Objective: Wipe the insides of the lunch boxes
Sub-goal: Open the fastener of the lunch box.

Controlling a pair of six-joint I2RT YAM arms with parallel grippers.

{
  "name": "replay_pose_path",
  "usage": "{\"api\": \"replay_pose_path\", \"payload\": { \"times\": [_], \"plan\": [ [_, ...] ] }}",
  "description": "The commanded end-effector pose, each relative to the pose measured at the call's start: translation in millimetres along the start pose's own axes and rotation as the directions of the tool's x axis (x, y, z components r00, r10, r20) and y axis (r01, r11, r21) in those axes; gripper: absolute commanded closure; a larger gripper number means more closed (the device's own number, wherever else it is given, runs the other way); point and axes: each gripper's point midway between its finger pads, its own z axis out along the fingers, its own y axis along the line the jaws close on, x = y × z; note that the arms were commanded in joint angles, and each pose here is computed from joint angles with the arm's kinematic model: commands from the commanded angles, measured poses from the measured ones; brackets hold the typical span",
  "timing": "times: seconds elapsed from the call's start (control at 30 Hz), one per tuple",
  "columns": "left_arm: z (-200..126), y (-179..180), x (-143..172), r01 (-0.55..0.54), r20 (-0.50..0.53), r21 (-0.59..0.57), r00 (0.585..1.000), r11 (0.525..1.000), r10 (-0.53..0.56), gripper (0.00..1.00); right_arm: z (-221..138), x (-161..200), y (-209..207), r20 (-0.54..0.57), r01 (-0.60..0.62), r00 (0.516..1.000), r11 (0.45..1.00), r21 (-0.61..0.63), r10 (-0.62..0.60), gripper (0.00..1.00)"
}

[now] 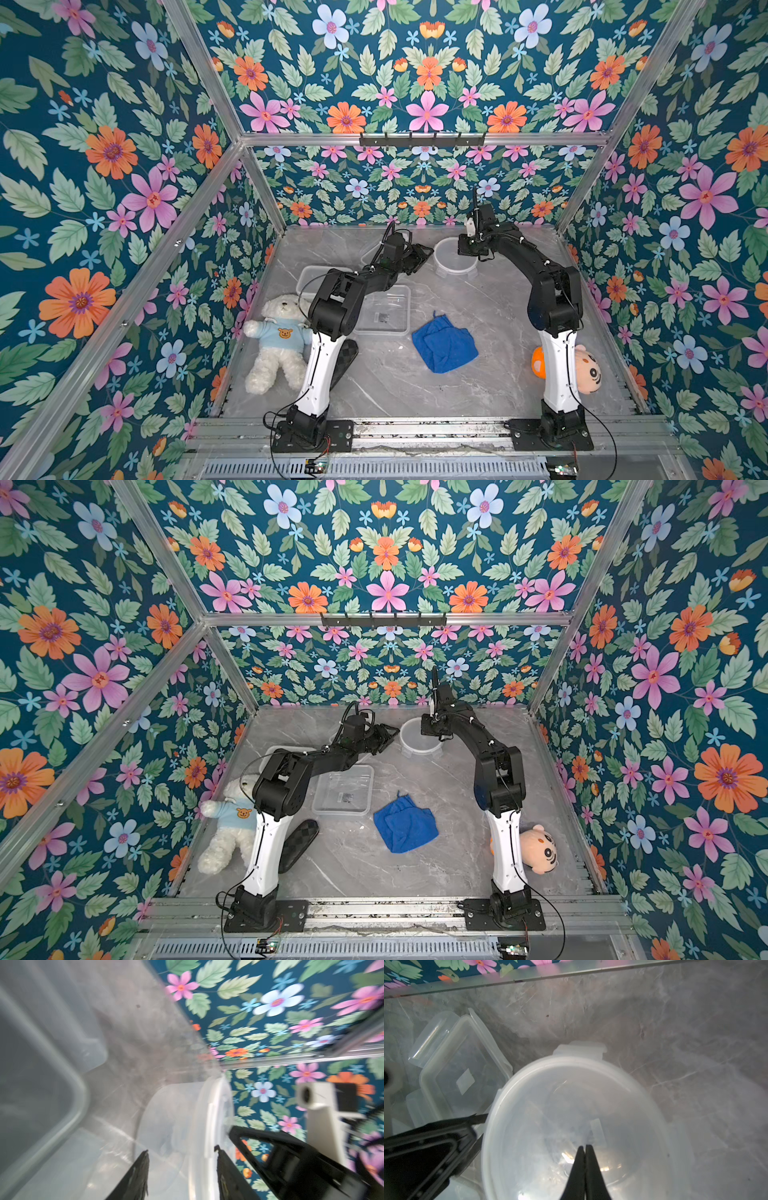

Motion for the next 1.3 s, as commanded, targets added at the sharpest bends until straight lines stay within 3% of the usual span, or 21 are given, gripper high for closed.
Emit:
{"api": "replay_pose_path", "payload": {
  "times": [0.0,0.3,0.47,0.57,0.67,0.87,1.03,1.2,1.27],
  "plan": [
    [-6,-36,-19,0.019,0.067,0.195,0.997,0.981,-0.033,0.44,8,58,-41,-0.227,0.010,0.974,0.988,0.155,0.026,1.00],
    [14,-30,-14,0.091,0.006,0.259,0.995,0.961,-0.096,0.42,4,53,-44,-0.225,0.023,0.974,0.985,0.171,0.016,1.00],
    [20,-20,5,0.077,-0.051,0.146,0.996,0.986,-0.070,0.43,5,50,-43,-0.224,0.021,0.974,0.985,0.173,0.018,1.00],
    [20,-21,13,0.075,-0.072,0.140,0.995,0.987,-0.065,0.43,5,48,-43,-0.226,0.025,0.974,0.984,0.176,0.016,1.00],
    [22,-27,17,0.102,-0.089,0.173,0.992,0.980,-0.088,0.48,5,46,-44,-0.222,0.025,0.975,0.984,0.177,0.015,1.00],
    [28,-32,37,0.117,-0.126,0.164,0.987,0.980,-0.097,0.48,7,43,-44,-0.220,0.032,0.975,0.984,0.177,0.008,1.00],
    [27,-30,46,0.148,-0.137,0.173,0.983,0.974,-0.125,0.58,8,43,-45,-0.220,0.044,0.976,0.982,0.181,-0.003,1.00],
    [18,-30,51,0.149,-0.138,0.161,0.982,0.976,-0.127,0.44,-4,42,-40,-0.206,0.040,0.978,0.985,0.166,-0.005,1.00],
    [13,-30,49,0.136,-0.131,0.150,0.985,0.979,-0.117,0.43,-14,41,-37,-0.182,0.035,0.983,0.988,0.152,-0.007,1.00]
  ]
}}
